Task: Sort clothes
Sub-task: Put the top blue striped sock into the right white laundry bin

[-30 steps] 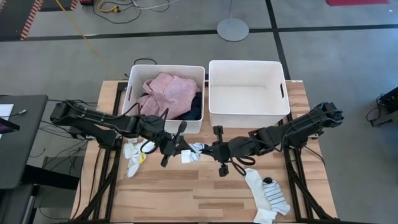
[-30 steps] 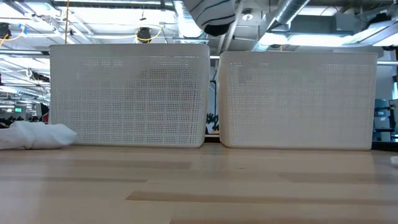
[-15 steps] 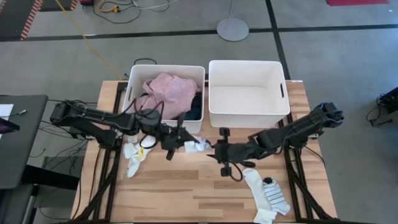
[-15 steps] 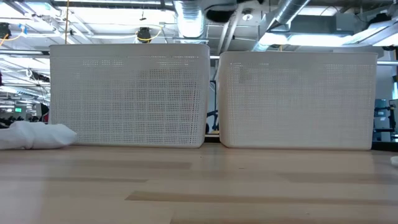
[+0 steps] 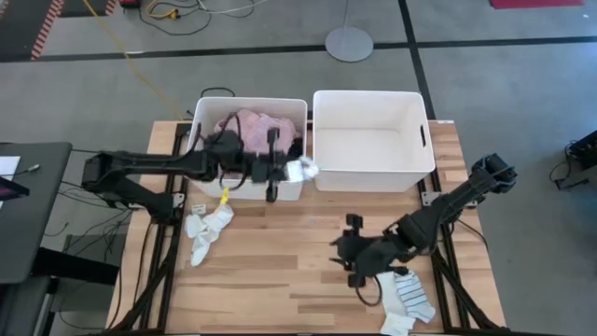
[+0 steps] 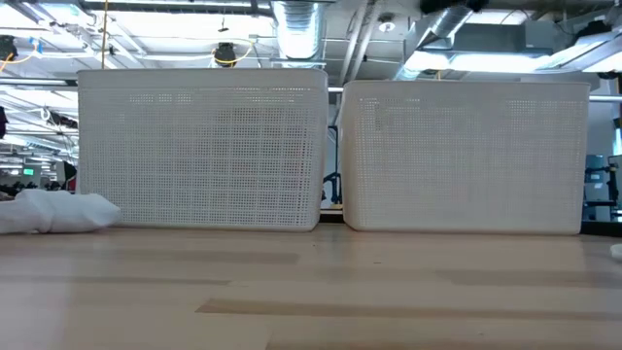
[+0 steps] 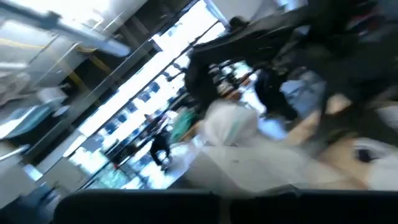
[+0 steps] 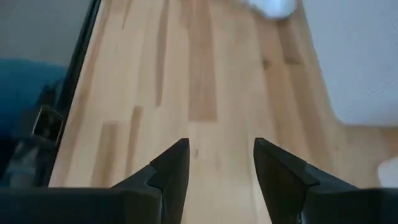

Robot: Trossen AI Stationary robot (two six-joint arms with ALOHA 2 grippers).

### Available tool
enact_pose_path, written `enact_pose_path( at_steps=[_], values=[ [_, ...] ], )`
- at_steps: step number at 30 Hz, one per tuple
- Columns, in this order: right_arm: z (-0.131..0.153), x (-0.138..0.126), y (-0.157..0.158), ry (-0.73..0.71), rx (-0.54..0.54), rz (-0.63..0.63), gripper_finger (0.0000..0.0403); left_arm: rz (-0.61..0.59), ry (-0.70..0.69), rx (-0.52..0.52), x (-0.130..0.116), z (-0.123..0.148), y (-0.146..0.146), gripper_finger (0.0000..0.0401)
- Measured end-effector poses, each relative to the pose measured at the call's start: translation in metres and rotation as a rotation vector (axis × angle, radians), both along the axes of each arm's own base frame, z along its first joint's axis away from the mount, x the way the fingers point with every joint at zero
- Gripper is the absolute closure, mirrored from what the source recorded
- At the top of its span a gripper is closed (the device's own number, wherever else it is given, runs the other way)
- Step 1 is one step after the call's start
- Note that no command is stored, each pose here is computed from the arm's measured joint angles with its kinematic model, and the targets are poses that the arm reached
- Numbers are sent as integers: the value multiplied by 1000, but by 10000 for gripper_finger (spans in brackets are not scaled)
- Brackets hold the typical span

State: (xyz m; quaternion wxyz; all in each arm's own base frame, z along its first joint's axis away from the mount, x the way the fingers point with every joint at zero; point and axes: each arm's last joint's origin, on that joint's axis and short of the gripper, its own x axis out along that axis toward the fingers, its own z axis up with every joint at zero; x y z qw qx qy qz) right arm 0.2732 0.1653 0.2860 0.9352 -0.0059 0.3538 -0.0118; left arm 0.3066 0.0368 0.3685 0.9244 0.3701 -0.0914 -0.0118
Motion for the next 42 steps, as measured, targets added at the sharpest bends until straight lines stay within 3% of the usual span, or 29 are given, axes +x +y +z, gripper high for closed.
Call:
enact_pose_path(
  at_steps=[3,7,11,21,30,33,36,42],
  values=[
    [-3,-5,7,10,7,-7,212,-9,-13,-21,11,5,12,400],
    [1,-9,11,-63,-92,-54,214,-72,79,-56,35,-12,16,400],
    [0,-11,13,-58,-115,-54,214,-65,90,-49,55,-13,21,400],
    [-4,-29,28,-27,-63,-81,214,120,74,-24,101,-11,66,401],
    [-3,-38,39,-63,-79,-76,214,230,216,-186,132,-34,125,395],
    [-3,-40,41,-70,-83,-71,214,261,342,-246,140,-49,139,359],
    [-3,-40,41,-70,-85,-72,214,268,436,-303,147,-58,142,298],
    [-3,-40,41,-71,-87,-73,214,245,521,-399,146,-52,148,172]
  ],
)
